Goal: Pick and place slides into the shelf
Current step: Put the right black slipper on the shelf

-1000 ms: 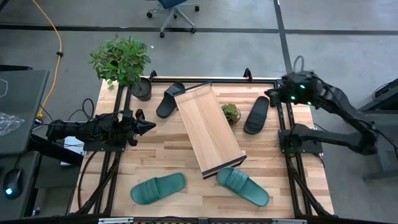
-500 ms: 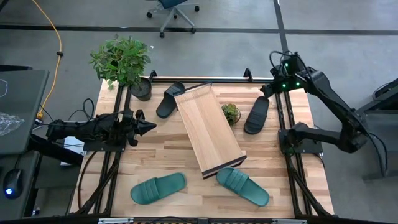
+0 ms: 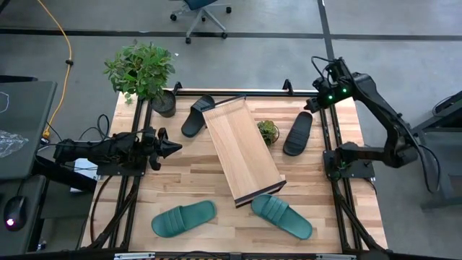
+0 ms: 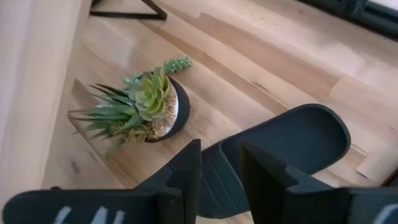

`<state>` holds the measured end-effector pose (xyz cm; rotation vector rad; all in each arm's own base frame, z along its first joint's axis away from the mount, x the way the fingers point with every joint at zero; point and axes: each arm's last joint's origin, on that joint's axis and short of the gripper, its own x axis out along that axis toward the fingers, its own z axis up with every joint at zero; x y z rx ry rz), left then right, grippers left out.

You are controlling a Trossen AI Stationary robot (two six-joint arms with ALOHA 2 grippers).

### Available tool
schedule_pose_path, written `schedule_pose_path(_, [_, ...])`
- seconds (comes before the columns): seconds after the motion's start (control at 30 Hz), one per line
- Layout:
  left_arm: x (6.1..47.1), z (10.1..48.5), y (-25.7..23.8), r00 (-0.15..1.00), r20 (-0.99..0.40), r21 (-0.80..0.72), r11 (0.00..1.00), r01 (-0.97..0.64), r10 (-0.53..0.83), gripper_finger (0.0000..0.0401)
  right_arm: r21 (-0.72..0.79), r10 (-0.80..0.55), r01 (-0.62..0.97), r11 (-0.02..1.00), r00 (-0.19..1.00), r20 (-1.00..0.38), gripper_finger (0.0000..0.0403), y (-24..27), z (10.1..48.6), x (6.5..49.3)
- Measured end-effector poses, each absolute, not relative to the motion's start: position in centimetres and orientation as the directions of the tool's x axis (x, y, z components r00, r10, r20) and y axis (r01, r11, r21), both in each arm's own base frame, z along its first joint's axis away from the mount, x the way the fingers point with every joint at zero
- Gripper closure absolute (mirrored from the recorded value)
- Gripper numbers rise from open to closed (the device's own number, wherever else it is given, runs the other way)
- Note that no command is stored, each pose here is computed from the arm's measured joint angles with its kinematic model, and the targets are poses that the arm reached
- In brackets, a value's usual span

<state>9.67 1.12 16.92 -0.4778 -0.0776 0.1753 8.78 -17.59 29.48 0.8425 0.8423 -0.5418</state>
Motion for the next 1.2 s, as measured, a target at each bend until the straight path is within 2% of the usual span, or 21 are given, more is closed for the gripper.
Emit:
schedule_pose_path(0.2, [9.7, 16.9, 1.1, 0.982, 0.034, -0.464, 0.873, -0.149, 0.185, 0.0400, 0.466, 0.003, 0.674, 0.572, 0.567, -0.824, 0.0305, -18.7, 27.8, 9.1])
schedule_pose_path(0.5, [9.7, 16.9, 1.1, 0.982, 0.034, -0.471, 0.870, -0.148, 0.185, 0.0400, 0.521, 0.121, 0.673, 0.525, 0.547, -0.828, 0.0305, -16.1, 21.1, 8.2])
schedule_pose_path(0.73, [9.7, 16.9, 1.1, 0.982, 0.035, -0.478, 0.866, -0.147, 0.185, 0.0400, 0.458, 0.029, 0.680, 0.572, 0.541, -0.840, 0.0305, -16.5, 22.7, 8.2])
schedule_pose_path(0.87, [9.7, 16.9, 1.1, 0.982, 0.034, -0.478, 0.866, -0.147, 0.186, 0.0400, 0.453, 0.039, 0.668, 0.591, 0.537, -0.843, 0.0301, -16.7, 22.4, 8.3])
schedule_pose_path(0.97, [9.7, 16.9, 1.1, 0.982, 0.034, -0.478, 0.866, -0.147, 0.185, 0.0400, 0.464, 0.076, 0.663, 0.587, 0.526, -0.847, 0.0283, -16.9, 21.9, 8.3])
schedule_pose_path(1.2, [9.7, 16.9, 1.1, 0.982, 0.034, -0.484, 0.863, -0.146, 0.185, 0.0400, 0.499, 0.173, 0.645, 0.579, 0.501, -0.848, 0.0212, -17.5, 20.5, 8.6])
